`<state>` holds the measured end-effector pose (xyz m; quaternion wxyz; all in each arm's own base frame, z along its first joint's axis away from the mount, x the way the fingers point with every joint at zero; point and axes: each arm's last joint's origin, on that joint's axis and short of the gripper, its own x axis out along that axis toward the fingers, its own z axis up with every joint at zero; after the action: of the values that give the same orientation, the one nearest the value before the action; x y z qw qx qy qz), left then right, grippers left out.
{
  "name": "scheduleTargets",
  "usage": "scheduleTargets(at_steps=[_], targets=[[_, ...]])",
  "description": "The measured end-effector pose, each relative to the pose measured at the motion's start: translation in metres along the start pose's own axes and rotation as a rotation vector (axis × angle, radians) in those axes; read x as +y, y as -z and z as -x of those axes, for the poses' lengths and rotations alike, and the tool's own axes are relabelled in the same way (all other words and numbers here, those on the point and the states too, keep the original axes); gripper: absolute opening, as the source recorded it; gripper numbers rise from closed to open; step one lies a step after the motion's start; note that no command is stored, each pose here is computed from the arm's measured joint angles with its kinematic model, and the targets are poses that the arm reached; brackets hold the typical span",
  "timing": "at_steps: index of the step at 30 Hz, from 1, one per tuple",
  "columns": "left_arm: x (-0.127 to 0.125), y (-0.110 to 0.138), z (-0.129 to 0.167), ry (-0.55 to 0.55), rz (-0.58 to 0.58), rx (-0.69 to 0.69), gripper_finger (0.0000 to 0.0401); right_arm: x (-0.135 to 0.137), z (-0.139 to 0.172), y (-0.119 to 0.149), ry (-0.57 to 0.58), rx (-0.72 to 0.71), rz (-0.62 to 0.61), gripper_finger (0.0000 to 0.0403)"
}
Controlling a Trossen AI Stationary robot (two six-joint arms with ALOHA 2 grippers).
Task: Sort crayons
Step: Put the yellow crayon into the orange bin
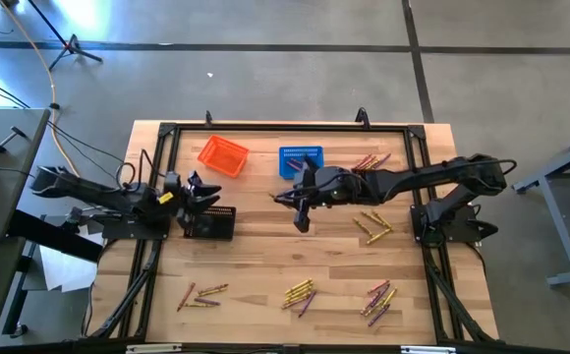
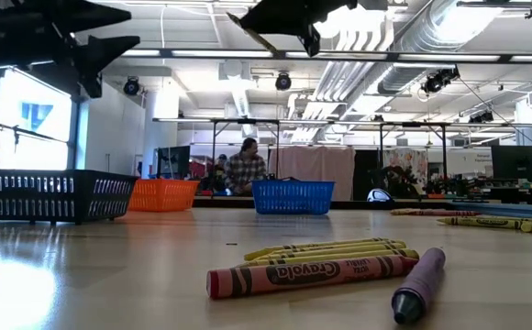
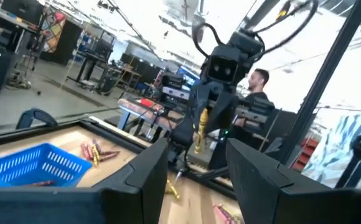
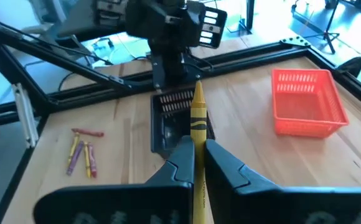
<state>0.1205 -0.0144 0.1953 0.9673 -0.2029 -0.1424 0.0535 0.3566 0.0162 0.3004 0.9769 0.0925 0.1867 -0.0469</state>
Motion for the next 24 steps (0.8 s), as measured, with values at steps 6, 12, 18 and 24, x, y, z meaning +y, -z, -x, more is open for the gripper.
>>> scheduleTargets(at_steps=[6,12,18,24], targets=[[-0.012,0.001,-0.030,-0.013,-0.032,0.060,0.0155,-0.005,-0.002,-0.002,0.000,-0.017,0.008,0.0005],[-0.026,-0.006,-0.068,-0.073,-0.141,0.081,0.0155,-0.005,-0.002,-0.002,0.001,-0.015,0.012,0.0005],[-0.035,-0.009,-0.095,0.005,-0.138,0.176,0.0155,-0.005,-0.002,0.000,0.003,-0.001,0.014,0.0005],[-0.042,-0.008,-0.111,0.009,-0.219,0.254,0.0153,-0.005,-0.002,-0.001,0.011,-0.005,0.018,0.0005]])
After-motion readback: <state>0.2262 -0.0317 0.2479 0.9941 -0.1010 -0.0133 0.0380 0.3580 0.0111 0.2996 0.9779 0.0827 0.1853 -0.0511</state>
